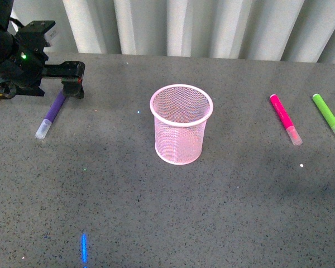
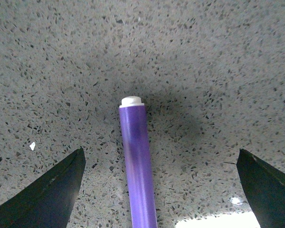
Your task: Insert purple and pink pens into pink cup
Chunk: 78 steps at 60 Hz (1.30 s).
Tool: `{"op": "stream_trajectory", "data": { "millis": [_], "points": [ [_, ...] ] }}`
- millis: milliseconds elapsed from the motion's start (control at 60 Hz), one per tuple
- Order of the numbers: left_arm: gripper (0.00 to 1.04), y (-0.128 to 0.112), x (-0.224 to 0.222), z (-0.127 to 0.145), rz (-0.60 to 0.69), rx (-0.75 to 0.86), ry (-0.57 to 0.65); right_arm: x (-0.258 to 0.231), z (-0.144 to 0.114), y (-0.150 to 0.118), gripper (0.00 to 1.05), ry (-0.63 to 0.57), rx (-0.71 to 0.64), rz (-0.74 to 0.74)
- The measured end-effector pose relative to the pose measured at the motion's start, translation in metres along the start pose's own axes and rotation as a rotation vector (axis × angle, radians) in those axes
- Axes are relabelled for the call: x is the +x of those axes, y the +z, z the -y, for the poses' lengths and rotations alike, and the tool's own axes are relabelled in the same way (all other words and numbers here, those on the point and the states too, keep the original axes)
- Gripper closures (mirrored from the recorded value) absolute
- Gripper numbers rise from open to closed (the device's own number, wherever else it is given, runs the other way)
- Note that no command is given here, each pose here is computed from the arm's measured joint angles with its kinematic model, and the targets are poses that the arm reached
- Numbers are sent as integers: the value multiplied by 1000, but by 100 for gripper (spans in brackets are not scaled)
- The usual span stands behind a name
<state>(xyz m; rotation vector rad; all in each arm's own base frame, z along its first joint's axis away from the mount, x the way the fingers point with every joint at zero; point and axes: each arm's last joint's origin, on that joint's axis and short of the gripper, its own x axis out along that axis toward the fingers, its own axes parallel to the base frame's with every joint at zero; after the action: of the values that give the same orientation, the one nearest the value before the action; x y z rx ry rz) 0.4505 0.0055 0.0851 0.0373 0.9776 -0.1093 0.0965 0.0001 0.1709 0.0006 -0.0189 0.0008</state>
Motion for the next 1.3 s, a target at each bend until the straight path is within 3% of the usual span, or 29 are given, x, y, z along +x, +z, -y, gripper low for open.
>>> {"op": "stream_trajectory", "data": {
  "millis": [433, 617, 767, 900, 1300],
  "points": [
    [7, 0, 13, -4, -31, 15, 35, 0, 0, 0, 7, 0, 0, 0],
    [33, -1, 13, -3, -68, 24, 49, 0, 0, 0, 7, 0, 0, 0],
    [67, -1, 13, -2, -48, -10, 71, 0, 0, 0, 7, 0, 0, 0],
    [91, -5, 13, 2, -18, -48, 51, 0, 0, 0, 7, 0, 0, 0],
    [92, -29, -11, 20, 77, -59, -32, 0, 0, 0, 7, 0, 0, 0]
  ]
}}
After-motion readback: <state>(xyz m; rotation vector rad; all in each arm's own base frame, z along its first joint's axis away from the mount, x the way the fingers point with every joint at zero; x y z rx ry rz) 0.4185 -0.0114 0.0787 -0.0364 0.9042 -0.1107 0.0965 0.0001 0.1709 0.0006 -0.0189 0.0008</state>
